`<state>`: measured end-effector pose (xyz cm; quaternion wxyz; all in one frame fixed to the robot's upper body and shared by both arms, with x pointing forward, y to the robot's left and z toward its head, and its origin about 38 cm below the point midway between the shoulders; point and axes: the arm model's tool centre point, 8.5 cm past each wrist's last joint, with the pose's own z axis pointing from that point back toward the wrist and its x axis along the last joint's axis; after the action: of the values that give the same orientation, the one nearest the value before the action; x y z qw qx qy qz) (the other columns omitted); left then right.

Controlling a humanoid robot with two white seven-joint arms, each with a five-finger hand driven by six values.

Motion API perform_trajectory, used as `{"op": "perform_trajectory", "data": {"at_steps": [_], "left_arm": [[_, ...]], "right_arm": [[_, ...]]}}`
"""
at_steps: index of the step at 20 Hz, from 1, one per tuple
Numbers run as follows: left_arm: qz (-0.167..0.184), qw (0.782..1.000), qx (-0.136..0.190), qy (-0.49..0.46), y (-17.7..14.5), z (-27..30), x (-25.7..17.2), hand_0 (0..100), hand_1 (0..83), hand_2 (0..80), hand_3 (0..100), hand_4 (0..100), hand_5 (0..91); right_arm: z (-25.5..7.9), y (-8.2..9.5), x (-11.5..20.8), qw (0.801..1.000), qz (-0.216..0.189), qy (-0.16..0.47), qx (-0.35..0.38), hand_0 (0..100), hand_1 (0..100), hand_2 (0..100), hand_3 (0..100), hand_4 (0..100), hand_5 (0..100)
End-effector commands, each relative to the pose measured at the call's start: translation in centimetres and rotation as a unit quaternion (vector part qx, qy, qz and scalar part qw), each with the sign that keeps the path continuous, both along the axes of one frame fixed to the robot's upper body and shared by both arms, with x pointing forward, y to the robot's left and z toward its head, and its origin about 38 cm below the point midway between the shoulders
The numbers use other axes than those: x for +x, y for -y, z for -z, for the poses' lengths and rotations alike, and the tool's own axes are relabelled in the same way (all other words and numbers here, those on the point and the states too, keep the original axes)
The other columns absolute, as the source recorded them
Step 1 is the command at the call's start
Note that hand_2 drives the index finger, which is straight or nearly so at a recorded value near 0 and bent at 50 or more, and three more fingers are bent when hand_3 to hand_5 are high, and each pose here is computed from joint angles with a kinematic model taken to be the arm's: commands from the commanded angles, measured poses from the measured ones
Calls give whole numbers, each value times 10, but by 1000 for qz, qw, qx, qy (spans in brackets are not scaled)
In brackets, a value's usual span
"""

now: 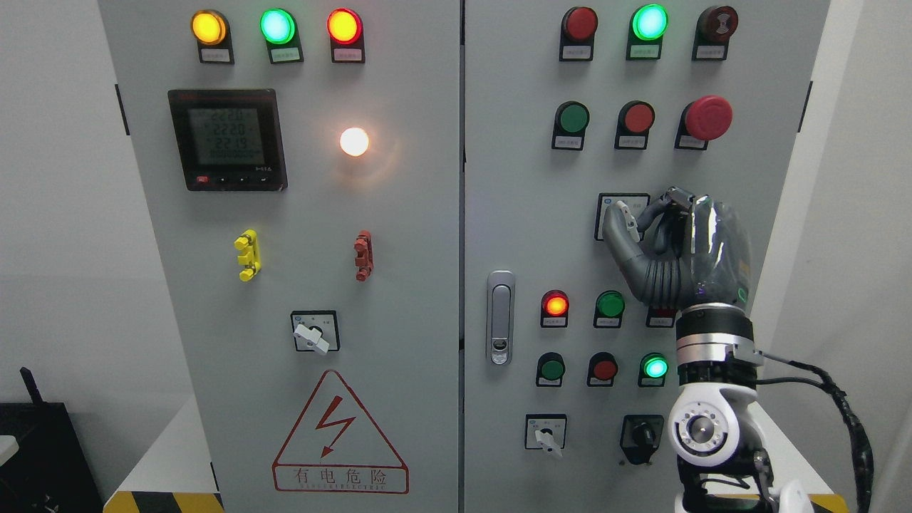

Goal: Rotate and turn off gray switch

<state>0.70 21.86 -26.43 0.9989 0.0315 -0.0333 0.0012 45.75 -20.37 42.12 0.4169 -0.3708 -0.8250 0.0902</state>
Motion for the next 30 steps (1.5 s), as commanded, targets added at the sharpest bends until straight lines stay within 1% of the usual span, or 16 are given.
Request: {"op": "perform_trajectory", "data": {"at_steps": [1, 6, 8, 9, 11, 12, 16, 18, 22, 27, 30], "left_arm": [[-13, 1000, 0, 17, 0, 0, 15, 120, 389, 0, 0, 0, 0], [-13, 1000, 0, 17, 0, 0, 15, 120, 389, 0, 0, 0, 0], [-13, 1000, 0, 17, 0, 0, 15, 120, 389, 0, 0, 0, 0], [-13, 1000, 0, 17, 0, 0, 15, 120, 389, 0, 0, 0, 0], [-13, 1000, -1, 17, 1, 0, 15, 120, 389, 0, 0, 0, 0], [-13, 1000, 0, 17, 0, 0, 15, 120, 389, 0, 0, 0, 0], [-14, 1000, 0, 17, 0, 0, 15, 120, 389, 0, 0, 0, 0], [-13, 1000, 0, 17, 0, 0, 15, 120, 389, 0, 0, 0, 0], [-13, 1000, 0, 17, 0, 0, 15, 120, 389, 0, 0, 0, 0], [-13, 1000, 0, 17, 0, 0, 15, 120, 389, 0, 0, 0, 0], [-13, 1000, 0, 17, 0, 0, 15, 120, 389, 0, 0, 0, 0]], "right_arm": [[0, 0, 0, 1000, -1, 0, 0, 619, 462, 718, 1000, 953, 1000], [0, -1, 1, 1000, -2, -1, 0, 627, 462, 722, 1000, 954, 1000], [0, -1, 1, 1000, -2, -1, 0, 643, 445, 724, 1000, 955, 1000], [0, -1, 0, 1000, -2, 0, 0, 551, 429, 731, 1000, 955, 1000], [1, -1, 0, 1000, -3, 0, 0, 405, 443, 735, 1000, 956, 1000], [1, -1, 0, 1000, -3, 0, 0, 365, 452, 734, 1000, 956, 1000], [1, -1, 0, 1000, -4, 1, -1, 304, 463, 732, 1000, 956, 1000], [0, -2, -1, 1000, -5, 2, -1, 254, 470, 732, 1000, 956, 1000], [1, -1, -1, 1000, -4, 3, -1, 220, 470, 731, 1000, 956, 1000], [1, 0, -3, 1000, -4, 6, -1, 131, 479, 727, 1000, 957, 1000], [-1, 2, -5, 1000, -1, 11, 0, 116, 482, 727, 1000, 957, 1000]]}}
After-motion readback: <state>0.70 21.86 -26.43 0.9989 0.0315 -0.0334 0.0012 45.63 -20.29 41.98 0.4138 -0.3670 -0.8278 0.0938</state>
